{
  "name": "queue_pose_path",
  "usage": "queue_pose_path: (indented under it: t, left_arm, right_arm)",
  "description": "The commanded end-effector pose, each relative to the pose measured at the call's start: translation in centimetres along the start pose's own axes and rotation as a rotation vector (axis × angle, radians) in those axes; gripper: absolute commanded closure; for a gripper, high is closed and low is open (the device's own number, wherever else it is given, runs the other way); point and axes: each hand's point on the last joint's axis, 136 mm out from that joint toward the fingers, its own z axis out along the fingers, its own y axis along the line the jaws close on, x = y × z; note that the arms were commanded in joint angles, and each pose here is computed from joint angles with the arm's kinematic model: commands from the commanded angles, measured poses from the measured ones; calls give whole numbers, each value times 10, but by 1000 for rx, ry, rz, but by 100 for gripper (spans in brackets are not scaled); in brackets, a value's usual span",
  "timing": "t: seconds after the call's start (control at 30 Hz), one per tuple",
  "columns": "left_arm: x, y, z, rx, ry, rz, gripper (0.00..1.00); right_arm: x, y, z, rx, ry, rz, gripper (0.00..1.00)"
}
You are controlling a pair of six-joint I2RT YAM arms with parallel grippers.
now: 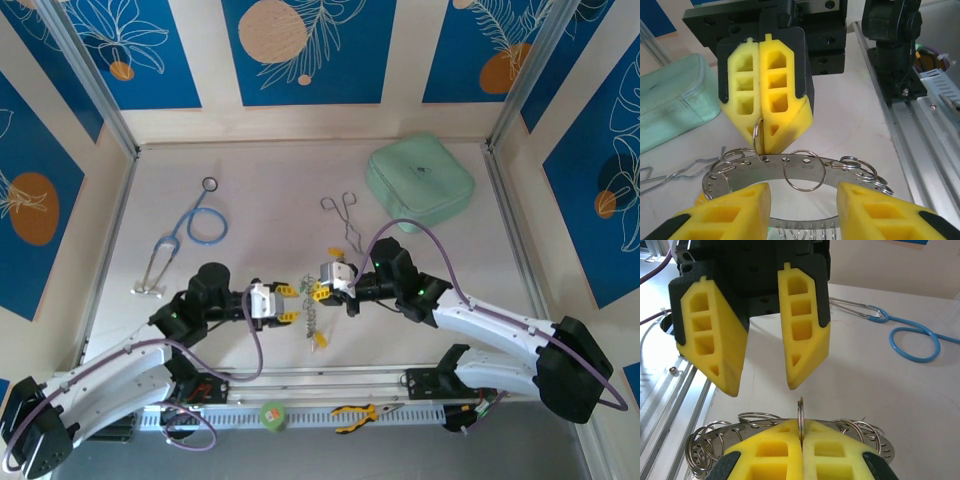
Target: Put the keys on the keyring
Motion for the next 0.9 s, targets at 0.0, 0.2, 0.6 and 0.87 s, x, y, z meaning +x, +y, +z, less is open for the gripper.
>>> queue_pose_path:
  t: [0.0,0.2,0.6,0.87]
  left_arm:
    - [5,7,3,-69,31,93,61]
    - [8,10,10,-94,55,147,55]
    - [3,15,15,-134,47,192,54]
    - [2,18,12,-160,46,204,62]
  right_arm:
    - [-19,-4,-1,3,-50,-8,100]
    - [-21,-3,-2,-4,-60,-5,100]
    - [-23,-2,-1,-9,-70,1,100]
    - [-21,-2,-2,-6,-66,3,100]
